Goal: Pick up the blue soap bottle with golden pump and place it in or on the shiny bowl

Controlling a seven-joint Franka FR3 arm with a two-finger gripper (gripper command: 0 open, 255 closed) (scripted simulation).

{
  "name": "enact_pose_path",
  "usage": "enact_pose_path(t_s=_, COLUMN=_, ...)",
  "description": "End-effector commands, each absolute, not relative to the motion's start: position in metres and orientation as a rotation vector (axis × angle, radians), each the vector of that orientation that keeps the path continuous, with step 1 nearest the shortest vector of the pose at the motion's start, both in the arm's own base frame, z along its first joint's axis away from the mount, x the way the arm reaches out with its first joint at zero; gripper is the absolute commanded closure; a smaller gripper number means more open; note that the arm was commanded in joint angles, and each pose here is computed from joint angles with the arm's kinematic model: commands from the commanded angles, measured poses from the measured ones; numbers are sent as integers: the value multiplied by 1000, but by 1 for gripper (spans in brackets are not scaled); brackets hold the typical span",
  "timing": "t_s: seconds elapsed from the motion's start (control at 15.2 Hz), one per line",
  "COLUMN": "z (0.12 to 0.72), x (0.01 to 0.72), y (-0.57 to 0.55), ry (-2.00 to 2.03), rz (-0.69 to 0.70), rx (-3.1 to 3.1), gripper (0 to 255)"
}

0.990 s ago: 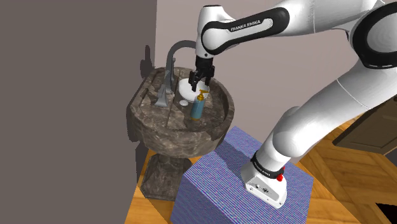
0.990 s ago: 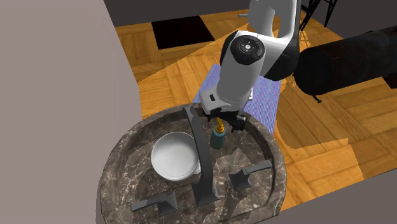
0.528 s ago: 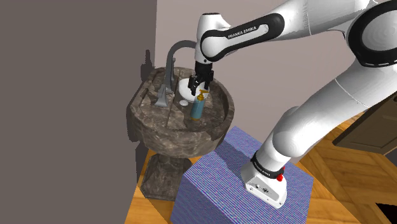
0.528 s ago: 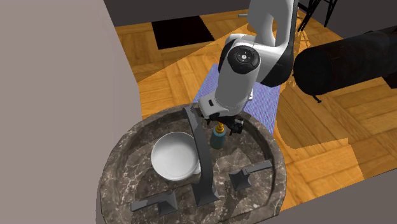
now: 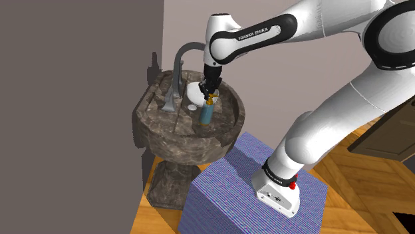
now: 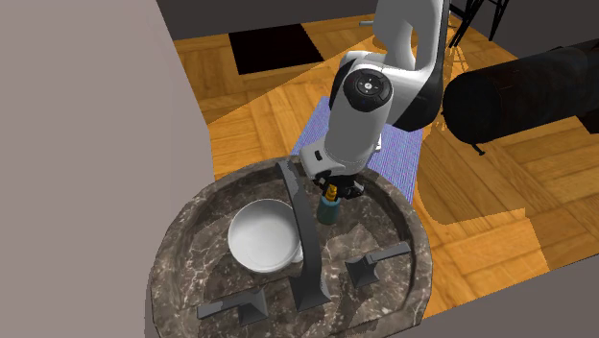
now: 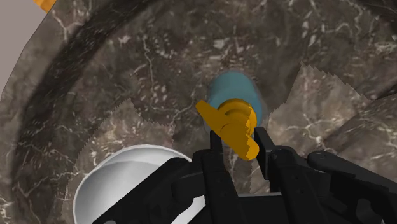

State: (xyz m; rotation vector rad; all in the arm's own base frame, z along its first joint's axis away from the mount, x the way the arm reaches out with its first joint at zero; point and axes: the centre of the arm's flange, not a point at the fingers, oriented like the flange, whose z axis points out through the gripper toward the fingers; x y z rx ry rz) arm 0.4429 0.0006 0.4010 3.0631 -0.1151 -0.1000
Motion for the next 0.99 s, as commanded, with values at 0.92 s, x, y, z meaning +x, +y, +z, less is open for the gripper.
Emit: enact_pose_path(t_s=0.92, z=443, x=443, y=1, ry=-115, rz=-101, rx=3063, gripper=255)
